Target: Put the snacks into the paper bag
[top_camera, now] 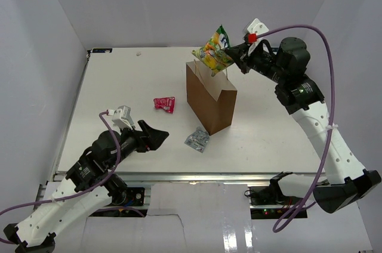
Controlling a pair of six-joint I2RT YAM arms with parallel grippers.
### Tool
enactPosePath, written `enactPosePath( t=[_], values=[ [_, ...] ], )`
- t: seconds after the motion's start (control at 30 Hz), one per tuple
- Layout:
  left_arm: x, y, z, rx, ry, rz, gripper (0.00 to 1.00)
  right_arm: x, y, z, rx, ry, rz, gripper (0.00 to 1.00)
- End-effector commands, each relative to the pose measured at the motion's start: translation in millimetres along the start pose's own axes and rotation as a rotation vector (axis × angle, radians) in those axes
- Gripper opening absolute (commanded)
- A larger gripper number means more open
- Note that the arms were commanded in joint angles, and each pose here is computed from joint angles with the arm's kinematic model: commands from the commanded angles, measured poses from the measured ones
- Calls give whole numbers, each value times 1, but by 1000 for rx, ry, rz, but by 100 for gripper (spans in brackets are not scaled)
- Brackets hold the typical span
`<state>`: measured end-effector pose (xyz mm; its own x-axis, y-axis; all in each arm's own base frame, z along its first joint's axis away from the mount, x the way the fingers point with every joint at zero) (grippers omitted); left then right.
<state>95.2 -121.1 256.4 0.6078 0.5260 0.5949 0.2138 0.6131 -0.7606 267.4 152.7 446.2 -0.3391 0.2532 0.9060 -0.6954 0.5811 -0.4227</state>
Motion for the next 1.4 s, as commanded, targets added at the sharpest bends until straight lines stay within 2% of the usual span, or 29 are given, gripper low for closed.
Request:
enactPosePath(
  t=[0.0, 0.2, 0.43, 0.53, 0.67, 0.83, 0.87, 0.9, 0.97, 1.0, 1.03, 1.1, 1.17, 1.37],
  values=[
    [-2, 0, 1, -14, 6, 12, 98, 3, -8, 0, -154, -6, 13, 8],
    [-1, 1, -2, 10, -6, 36, 98, -23, 8, -4, -239, 62, -46, 8],
    [0, 6, -15, 112, -34, 96, 98, -45, 31, -6, -166, 109, -63, 8],
    [1, 12, -28, 239, -77, 199, 98, -48, 33, -5, -161, 115, -54, 25],
    [3, 16, -48, 405, -164, 421, 98, -40, 33, -3, -140, 95, -43, 45],
    [10, 16, -82, 545, -249, 470, 98, -17, 27, 3, -104, 39, 12, 60],
    [21, 10, -87, 545, -305, 479, 98, -2, 25, 7, -76, -8, 33, 67],
    [26, 10, -93, 565, -326, 476, 98, 0, 22, 12, -52, -1, 44, 72],
    [37, 21, -112, 636, -334, 505, 98, 13, 16, 21, -14, -38, 64, 82],
    [46, 20, -119, 637, -326, 528, 98, 9, 10, 27, -24, -17, 55, 84],
    [55, 37, -132, 696, -322, 553, 98, 8, 8, 34, -26, -12, 47, 86],
    [63, 41, -150, 655, -242, 577, 98, -12, 3, 43, -40, 37, 21, 87],
    [68, 63, -170, 704, -180, 620, 98, -36, 7, 52, -37, 85, -20, 88],
    [83, 94, -213, 781, -107, 655, 96, -95, 10, 92, -23, 214, -108, 90]
  ],
)
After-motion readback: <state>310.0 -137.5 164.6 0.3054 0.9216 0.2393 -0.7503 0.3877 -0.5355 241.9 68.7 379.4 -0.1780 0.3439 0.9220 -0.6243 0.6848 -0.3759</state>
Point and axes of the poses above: each gripper's point midway between its finger pads, its own z axis back along the fingers, its own y axis along the line the jaws close on, x = y × z, the point moved 9 cm from there along z, back along the fingers, and after that the axes turned 8 degrees about z, right-handed, at the moved point
